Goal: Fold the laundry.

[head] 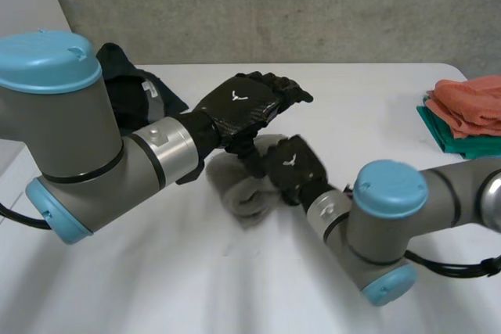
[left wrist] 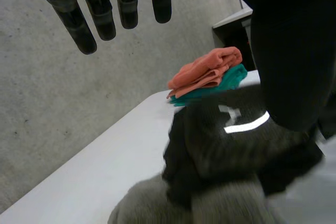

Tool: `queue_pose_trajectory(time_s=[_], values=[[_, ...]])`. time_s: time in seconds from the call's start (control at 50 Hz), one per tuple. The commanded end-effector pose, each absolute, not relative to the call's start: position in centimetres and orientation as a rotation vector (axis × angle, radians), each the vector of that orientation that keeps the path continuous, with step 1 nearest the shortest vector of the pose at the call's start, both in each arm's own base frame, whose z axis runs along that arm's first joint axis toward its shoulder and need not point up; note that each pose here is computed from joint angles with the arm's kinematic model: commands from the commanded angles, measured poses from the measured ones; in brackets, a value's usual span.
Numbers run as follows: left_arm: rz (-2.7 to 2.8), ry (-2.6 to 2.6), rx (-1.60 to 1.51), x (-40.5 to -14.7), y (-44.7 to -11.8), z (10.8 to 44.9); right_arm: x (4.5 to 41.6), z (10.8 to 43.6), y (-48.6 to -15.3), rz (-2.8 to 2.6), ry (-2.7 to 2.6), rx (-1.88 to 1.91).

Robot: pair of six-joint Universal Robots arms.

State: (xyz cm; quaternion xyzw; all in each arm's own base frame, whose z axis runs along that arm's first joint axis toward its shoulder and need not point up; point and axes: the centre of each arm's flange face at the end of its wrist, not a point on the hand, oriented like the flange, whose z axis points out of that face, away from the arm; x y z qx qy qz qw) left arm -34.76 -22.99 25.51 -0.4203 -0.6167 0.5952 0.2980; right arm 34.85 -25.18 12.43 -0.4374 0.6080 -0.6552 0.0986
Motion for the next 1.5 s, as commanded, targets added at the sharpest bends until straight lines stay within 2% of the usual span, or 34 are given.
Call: queue_pose_trajectory(time_s=[0.02, 0.12, 0.24, 0.32, 0.4, 0.44, 0.46, 0.52, 0.6, 0.64, 0.76, 0.78, 0.86, 0.94, 1.02, 1.14, 1.22, 1.3, 1.36, 1.5], values=[[1.607, -1.641, -1.093, -34.3, -23.7, 26.1, 31.3, 15.9, -29.4, -2.076, 1.845, -1.163], [1.607, -1.633, -1.071, -34.3, -23.7, 26.5, 29.3, 17.1, -32.4, -2.137, 1.798, -1.152], [1.639, -1.587, -1.03, -34.7, -24.0, 27.2, 26.6, 22.5, -38.2, -2.415, 1.627, -1.017], [1.669, -1.544, -0.993, -34.6, -23.9, 28.5, 22.3, 28.2, -43.1, -2.633, 1.403, -0.751], [1.681, -1.525, -0.991, -34.6, -23.7, 29.1, 17.4, 30.8, -46.4, -2.696, 1.281, -0.587], [1.68, -1.522, -0.992, -34.7, -23.7, 29.1, 15.1, 30.7, -47.8, -2.703, 1.276, -0.559], [1.679, -1.521, -0.993, -34.7, -23.6, 29.1, 13.1, 29.6, -49.3, -2.701, 1.294, -0.546], [1.669, -1.513, -1.0, -35.0, -23.2, 29.1, 10.7, 27.9, -51.0, -2.713, 1.315, -0.575], [1.661, -1.515, -1.005, -35.1, -23.1, 28.9, 6.8, 24.0, -53.4, -2.692, 1.372, -0.652], [1.656, -1.523, -1.006, -35.1, -23.1, 28.6, 4.7, 21.0, -54.3, -2.675, 1.408, -0.69], [1.636, -1.544, -1.009, -35.1, -23.1, 27.8, 0.5, 15.1, -54.8, -2.637, 1.49, -0.721], [1.625, -1.552, -1.01, -35.2, -23.1, 27.5, -0.3, 12.9, -54.6, -2.591, 1.539, -0.718], [1.612, -1.566, -1.012, -35.2, -23.1, 26.9, -0.9, 9.5, -54.0, -2.509, 1.605, -0.739], [1.603, -1.572, -1.014, -35.3, -23.1, 26.7, -1.7, 8.8, -53.4, -2.502, 1.62, -0.751], [1.6, -1.57, -1.018, -35.4, -22.9, 26.6, -3.0, 9.4, -53.0, -2.534, 1.619, -0.752], [1.601, -1.555, -1.022, -35.6, -22.5, 26.9, -2.8, 11.3, -51.8, -2.52, 1.662, -0.708], [1.598, -1.536, -1.031, -35.9, -22.0, 27.2, -2.6, 13.8, -50.2, -2.443, 1.748, -0.642], [1.607, -1.514, -1.035, -36.0, -21.6, 27.8, -5.0, 16.2, -48.4, -2.355, 1.933, -0.537], [1.621, -1.497, -1.032, -35.9, -21.3, 28.5, -6.4, 16.6, -47.4, -2.33, 2.06, -0.533], [1.647, -1.467, -1.027, -35.7, -20.9, 29.7, -13.2, 19.3, -44.7, -2.439, 2.606, -0.698]])
